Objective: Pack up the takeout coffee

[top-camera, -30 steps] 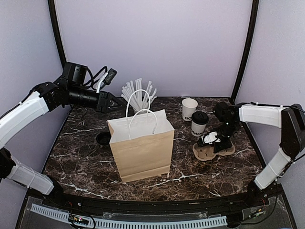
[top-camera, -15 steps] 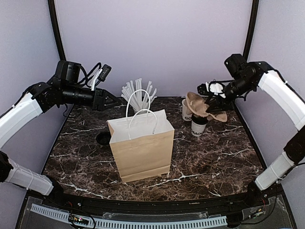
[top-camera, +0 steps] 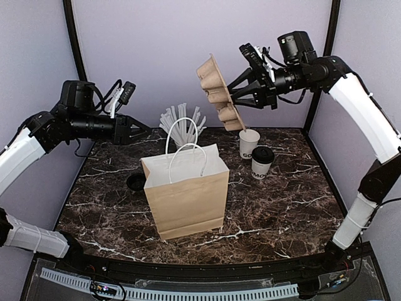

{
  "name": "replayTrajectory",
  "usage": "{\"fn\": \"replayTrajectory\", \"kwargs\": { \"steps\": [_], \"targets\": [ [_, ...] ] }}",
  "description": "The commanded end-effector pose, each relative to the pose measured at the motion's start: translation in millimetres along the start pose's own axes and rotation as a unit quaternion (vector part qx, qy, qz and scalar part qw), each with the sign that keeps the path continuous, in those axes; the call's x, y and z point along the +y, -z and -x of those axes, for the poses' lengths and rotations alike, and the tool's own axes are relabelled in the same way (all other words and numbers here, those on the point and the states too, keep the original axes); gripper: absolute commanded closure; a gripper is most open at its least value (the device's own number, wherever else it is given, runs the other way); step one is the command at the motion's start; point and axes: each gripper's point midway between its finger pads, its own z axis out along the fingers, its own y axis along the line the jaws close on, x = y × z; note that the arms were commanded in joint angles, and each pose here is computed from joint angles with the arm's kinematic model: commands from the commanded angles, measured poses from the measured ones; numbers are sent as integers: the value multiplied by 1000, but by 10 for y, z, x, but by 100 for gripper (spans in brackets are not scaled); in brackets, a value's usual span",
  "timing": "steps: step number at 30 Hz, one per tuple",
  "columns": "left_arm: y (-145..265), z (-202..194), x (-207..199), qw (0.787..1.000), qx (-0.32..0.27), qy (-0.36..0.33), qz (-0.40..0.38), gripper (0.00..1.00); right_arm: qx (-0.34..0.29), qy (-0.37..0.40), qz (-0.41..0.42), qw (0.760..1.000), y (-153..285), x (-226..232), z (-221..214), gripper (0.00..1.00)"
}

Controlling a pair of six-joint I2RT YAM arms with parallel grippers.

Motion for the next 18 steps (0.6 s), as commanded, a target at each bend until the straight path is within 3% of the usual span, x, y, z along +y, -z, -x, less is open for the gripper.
{"fn": "replayTrajectory", "kwargs": {
  "steps": [1, 9, 18],
  "targets": [
    [63, -39, -6, 1000, -4, 2, 7, 59, -97, -35, 62, 993, -217, 24, 420, 69],
    [36, -144, 0, 1000, 15, 27, 3, 57, -102, -62, 126, 985, -693, 258, 368, 69],
    [-8, -558, -4, 989, 99, 108, -3, 54, -90, -84, 165, 978, -920, 448, 223, 69]
  ]
}}
